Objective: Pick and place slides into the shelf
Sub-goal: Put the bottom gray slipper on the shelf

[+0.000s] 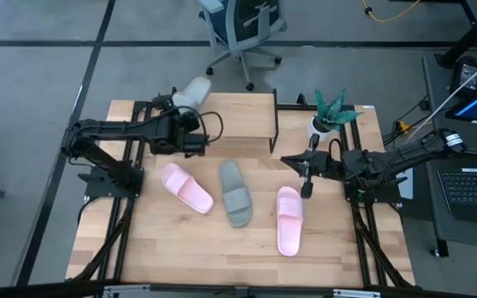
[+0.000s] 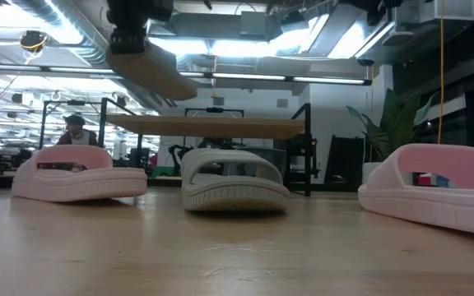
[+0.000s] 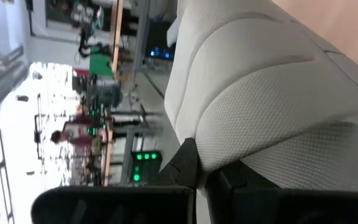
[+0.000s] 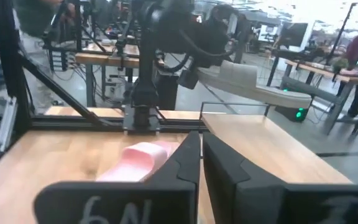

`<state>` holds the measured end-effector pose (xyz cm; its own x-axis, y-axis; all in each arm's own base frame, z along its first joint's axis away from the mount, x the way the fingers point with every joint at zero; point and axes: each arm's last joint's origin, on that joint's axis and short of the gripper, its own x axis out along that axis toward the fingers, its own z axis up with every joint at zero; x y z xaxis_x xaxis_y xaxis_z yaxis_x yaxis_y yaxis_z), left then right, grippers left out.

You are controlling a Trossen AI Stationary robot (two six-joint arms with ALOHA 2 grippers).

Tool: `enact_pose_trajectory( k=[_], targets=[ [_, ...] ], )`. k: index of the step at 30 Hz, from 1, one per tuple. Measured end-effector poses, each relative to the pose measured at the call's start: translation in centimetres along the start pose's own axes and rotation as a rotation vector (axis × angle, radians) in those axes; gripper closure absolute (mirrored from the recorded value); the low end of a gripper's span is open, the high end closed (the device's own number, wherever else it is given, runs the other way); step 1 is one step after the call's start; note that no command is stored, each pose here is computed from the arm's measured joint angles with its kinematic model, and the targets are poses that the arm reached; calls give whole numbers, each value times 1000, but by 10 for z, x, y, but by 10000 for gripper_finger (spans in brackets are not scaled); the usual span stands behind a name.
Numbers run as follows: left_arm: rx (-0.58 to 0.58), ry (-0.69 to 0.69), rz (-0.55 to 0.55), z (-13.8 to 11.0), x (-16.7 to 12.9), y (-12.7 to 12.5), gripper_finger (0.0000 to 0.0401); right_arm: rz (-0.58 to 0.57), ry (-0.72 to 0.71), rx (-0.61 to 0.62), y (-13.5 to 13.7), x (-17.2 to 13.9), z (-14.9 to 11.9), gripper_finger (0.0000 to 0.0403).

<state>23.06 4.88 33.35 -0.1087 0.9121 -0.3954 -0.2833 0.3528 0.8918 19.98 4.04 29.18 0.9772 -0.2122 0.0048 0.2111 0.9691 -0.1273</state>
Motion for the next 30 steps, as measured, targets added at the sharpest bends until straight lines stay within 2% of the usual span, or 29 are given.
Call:
enact_pose_trajectory(
  k=[4, 8, 10, 16, 25, 30],
  targets=[
    [-5, 53, 9, 3, 13, 1, 398, 31, -10, -47, -5, -1, 0, 383],
    [7, 85, 9, 6, 20, -3, 398, 202, -62, -44, -20, -9, 7, 397],
    [6, 89, 9, 7, 21, -3, 397, 253, -77, -22, -31, -18, 11, 398],
    [-7, 84, 4, 7, 21, -3, 398, 230, -49, 14, -51, -41, 12, 385],
    [-85, 65, -32, 12, 21, -6, 398, 259, -4, -9, -53, -47, 8, 397],
    [-136, 57, -57, 19, 22, -12, 399, 261, 8, -14, -53, -47, 7, 385]
  ],
)
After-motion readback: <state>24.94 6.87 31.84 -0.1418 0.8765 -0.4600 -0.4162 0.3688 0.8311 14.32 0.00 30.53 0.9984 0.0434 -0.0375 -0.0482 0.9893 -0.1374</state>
